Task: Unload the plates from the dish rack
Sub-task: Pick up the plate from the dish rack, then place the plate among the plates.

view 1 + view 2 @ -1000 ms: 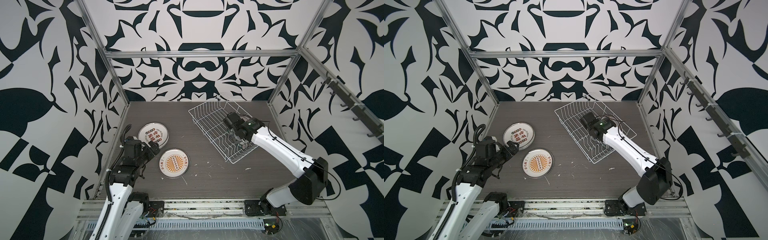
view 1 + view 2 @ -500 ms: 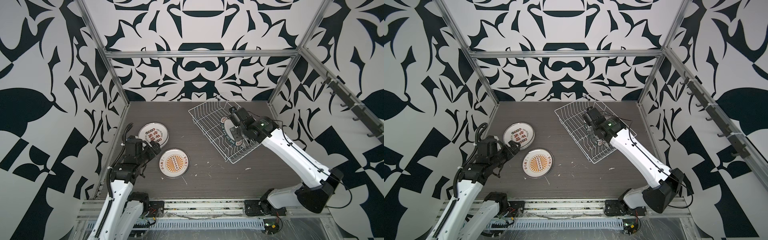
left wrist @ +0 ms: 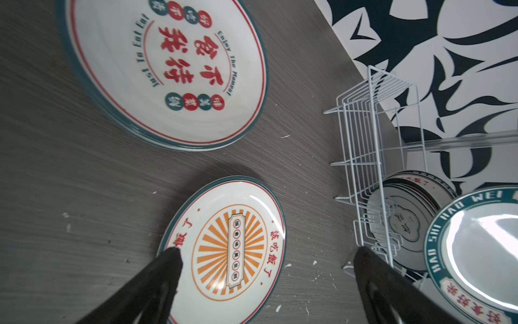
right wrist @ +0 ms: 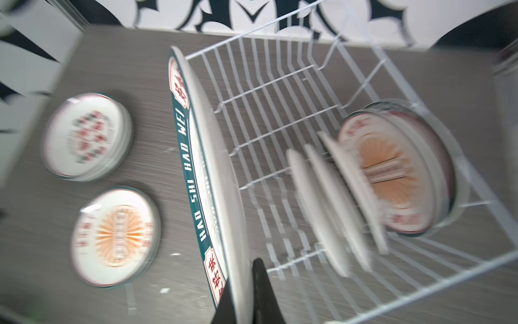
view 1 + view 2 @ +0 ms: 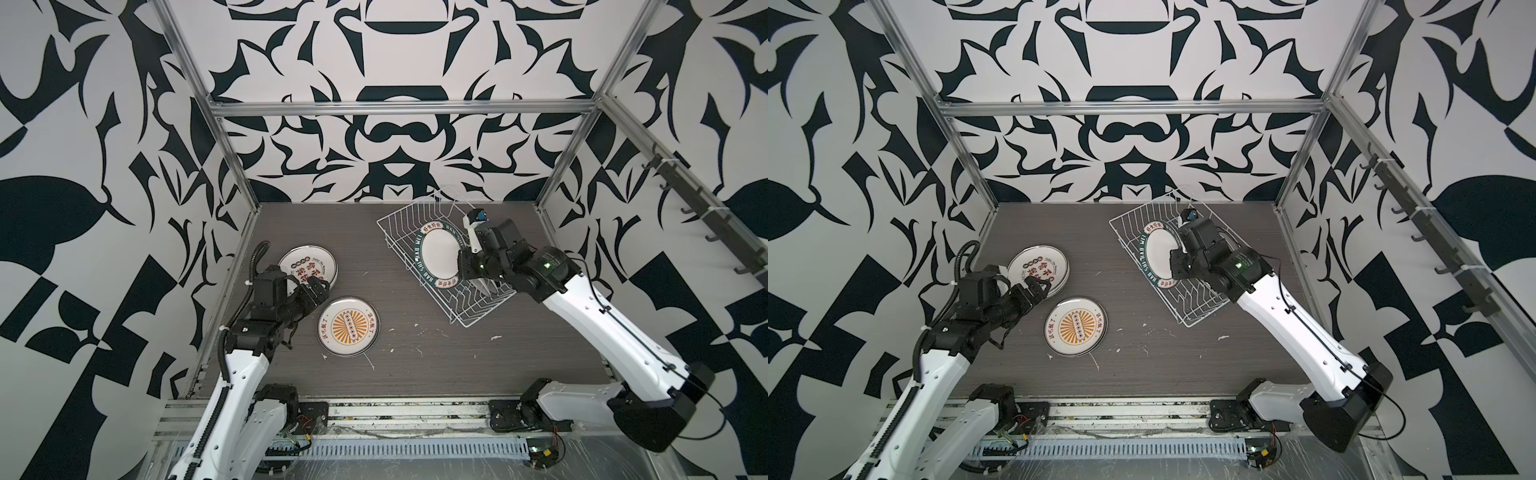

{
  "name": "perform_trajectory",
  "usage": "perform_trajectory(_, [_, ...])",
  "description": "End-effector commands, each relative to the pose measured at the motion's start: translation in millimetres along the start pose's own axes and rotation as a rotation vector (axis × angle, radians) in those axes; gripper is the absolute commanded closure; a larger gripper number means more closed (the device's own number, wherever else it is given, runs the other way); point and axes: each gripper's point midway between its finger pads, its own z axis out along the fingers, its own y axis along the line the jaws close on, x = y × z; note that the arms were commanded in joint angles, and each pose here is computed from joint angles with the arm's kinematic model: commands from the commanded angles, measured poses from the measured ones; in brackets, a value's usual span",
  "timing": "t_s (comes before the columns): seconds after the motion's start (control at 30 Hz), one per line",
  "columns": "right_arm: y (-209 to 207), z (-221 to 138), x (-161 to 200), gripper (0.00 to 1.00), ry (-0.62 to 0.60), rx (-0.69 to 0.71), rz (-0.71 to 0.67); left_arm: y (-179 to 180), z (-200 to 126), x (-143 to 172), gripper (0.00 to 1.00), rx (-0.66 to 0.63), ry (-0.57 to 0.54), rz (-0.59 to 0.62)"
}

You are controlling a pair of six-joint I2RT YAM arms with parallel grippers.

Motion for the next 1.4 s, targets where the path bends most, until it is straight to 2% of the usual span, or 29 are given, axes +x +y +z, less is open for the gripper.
perform_trajectory(0.0, [42.2,6.6,-16.1,1.0,-0.065,-0.257,0.218,-30.7,-0.6,-4.8,0.01,0.146,0.012,-0.006])
perform_trajectory(0.13, [67.2,23.6,-2.4,1.0,-0.006,-0.428,0.352,-50.5,2.6,-2.7,0.01,0.259,0.044,-0.004])
perform_trajectory(0.33, [92.2,51.5,20.4,1.0,0.098,-0.62,0.549,-58.1,9.6,3.4,0.01,0.32,0.087,-0.004])
perform_trajectory(0.53, [115.9,61.7,26.1,1.0,0.16,-0.734,0.621,-58.2,17.0,11.9,0.01,0.345,0.131,-0.01])
perform_trajectory(0.73, [139.4,75.7,33.4,1.0,0.218,-0.779,0.637,-61.3,22.8,16.5,0.09,0.374,0.163,-0.011])
perform_trajectory(0.87, [157.4,81.9,35.2,1.0,0.246,-0.839,0.653,-61.8,25.1,18.5,0.16,0.382,0.174,-0.011])
perform_trajectory(0.97, [169.2,85.3,39.5,1.0,0.266,-0.86,0.646,-60.6,27.9,19.9,0.26,0.383,0.182,-0.016])
perform_trajectory(1.2, [178.3,89.4,43.2,1.0,0.282,-0.878,0.641,-56.9,33.2,24.9,0.58,0.379,0.207,-0.024])
perform_trajectory(1.37, [186.8,91.2,46.2,1.0,0.307,-0.895,0.621,-56.2,33.1,27.7,0.77,0.379,0.221,-0.02])
